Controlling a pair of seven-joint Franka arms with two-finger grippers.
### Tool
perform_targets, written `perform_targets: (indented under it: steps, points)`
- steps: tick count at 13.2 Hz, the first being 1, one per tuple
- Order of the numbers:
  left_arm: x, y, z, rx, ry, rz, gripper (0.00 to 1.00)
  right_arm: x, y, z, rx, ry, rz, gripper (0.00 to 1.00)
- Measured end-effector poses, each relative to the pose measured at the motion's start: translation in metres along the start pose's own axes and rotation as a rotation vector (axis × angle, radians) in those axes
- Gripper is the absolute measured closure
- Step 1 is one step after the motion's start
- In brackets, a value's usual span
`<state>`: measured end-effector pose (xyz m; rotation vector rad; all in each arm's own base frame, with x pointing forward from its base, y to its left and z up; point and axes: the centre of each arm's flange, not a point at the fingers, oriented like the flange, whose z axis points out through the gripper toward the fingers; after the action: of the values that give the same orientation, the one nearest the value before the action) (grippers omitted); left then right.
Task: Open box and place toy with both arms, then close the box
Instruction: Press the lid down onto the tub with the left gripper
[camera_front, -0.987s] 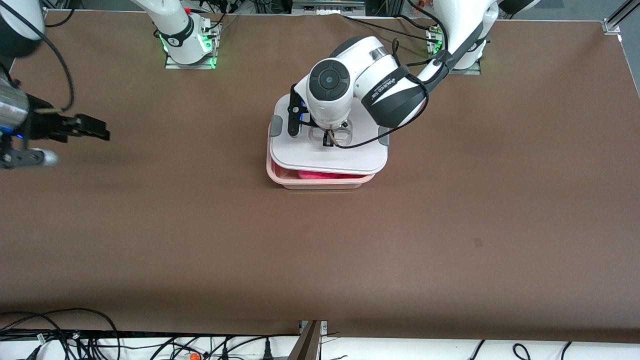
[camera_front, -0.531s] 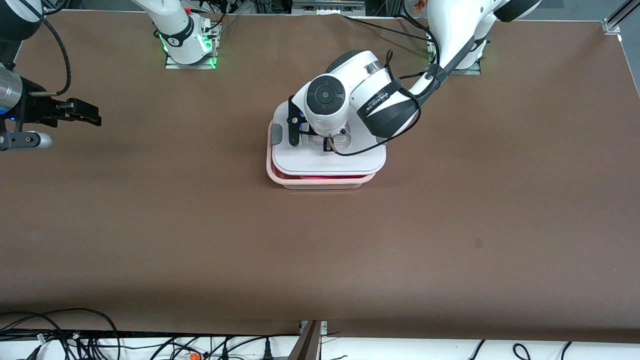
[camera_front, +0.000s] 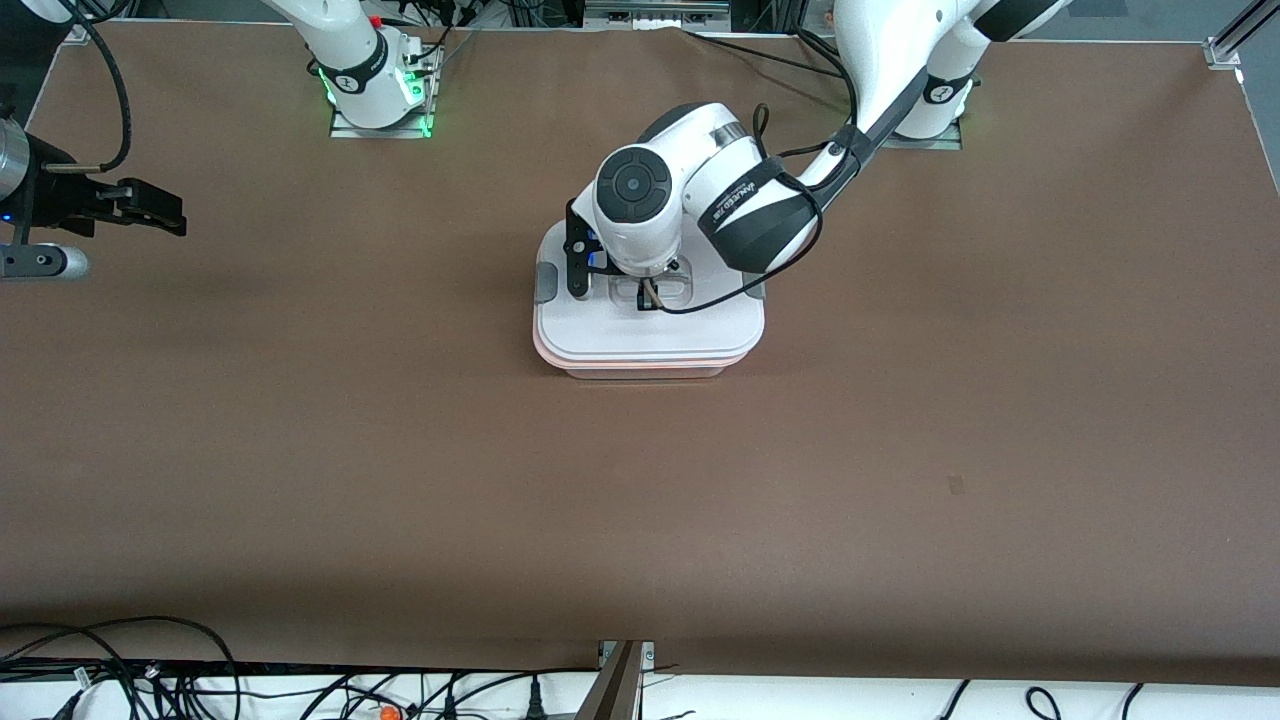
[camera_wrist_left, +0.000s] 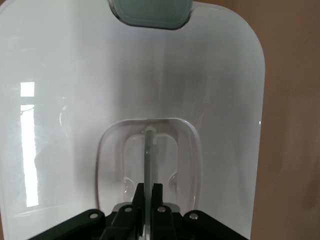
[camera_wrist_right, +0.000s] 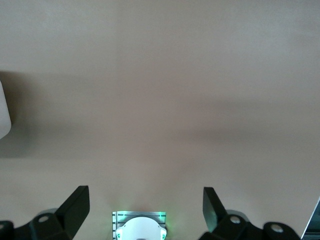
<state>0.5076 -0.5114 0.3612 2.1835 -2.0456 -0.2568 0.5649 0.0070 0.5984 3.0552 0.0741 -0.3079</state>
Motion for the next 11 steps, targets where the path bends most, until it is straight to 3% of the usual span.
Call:
perform_targets:
  steps: [11]
  points:
    - [0.004,-0.012,0.011,-0.008,0.008,-0.061,0.93,0.005,0.003,0.003,-0.017,0.011,0.006,0.00]
